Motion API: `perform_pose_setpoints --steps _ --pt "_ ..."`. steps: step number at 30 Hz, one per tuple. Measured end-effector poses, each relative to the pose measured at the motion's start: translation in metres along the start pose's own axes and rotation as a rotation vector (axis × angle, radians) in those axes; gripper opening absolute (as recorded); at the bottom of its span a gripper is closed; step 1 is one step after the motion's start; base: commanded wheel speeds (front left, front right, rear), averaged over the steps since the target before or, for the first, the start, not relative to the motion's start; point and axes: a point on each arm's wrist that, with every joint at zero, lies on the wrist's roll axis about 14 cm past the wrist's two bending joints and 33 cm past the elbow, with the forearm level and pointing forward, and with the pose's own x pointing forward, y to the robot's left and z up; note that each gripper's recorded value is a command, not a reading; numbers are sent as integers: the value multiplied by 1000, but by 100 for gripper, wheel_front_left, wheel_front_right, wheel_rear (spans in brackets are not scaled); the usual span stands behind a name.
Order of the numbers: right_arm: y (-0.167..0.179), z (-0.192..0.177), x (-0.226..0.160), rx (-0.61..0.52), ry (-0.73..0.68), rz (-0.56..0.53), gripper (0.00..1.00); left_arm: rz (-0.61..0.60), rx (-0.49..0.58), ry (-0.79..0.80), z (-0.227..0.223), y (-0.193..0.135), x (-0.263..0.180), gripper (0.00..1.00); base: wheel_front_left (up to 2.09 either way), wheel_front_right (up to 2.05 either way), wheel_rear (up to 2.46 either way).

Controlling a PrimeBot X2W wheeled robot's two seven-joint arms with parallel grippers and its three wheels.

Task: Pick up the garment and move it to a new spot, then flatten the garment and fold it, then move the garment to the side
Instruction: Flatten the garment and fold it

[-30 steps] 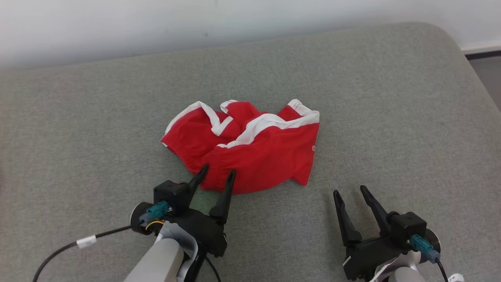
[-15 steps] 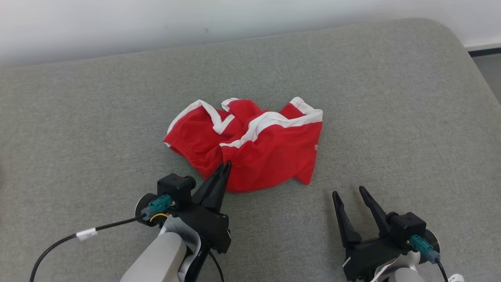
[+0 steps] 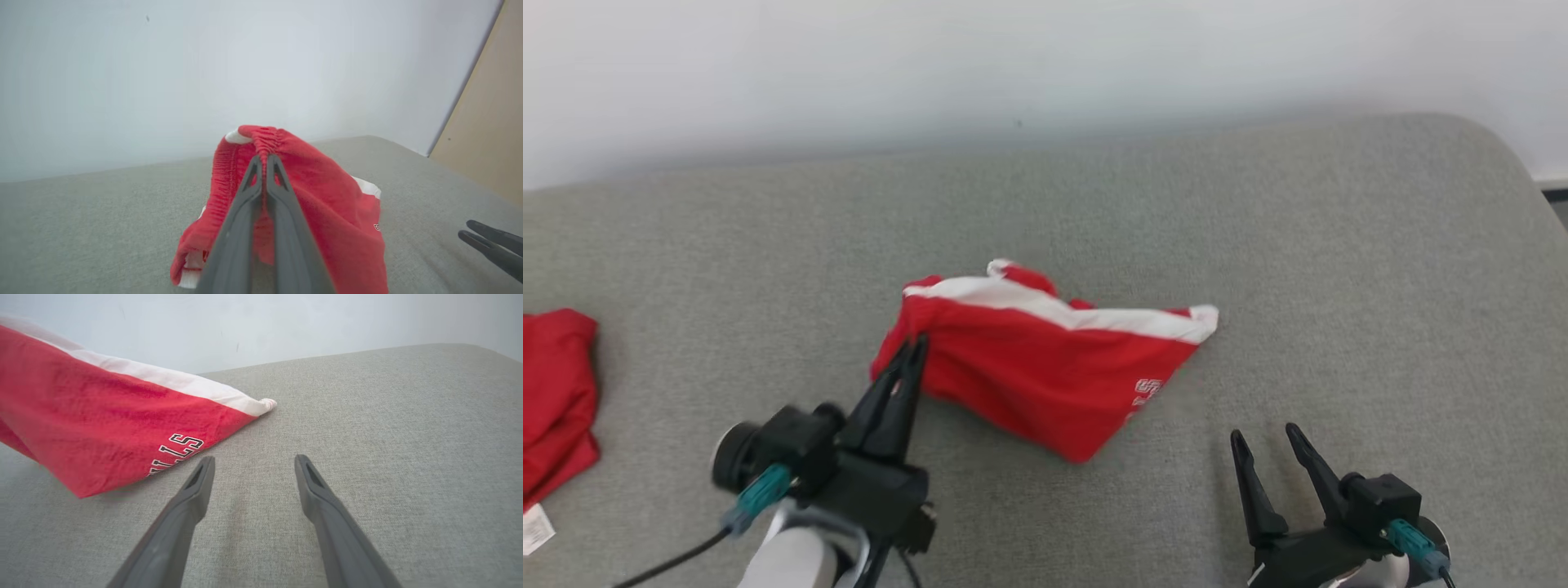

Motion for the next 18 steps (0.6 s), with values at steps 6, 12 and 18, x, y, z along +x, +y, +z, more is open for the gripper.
perform_pose_setpoints --steps 6,12,18 --pt "10 8 -2 1 -25 22 100 107 45 32 -6 28 -41 0 0 0 0" --pt "8 11 -7 -6 -35 17 100 259 28 144 -43 57 -88 0 0 0 0" --pt "-2 10 -14 -15 -32 -6 100 398 25 250 -76 78 -123 100 0 0 0"
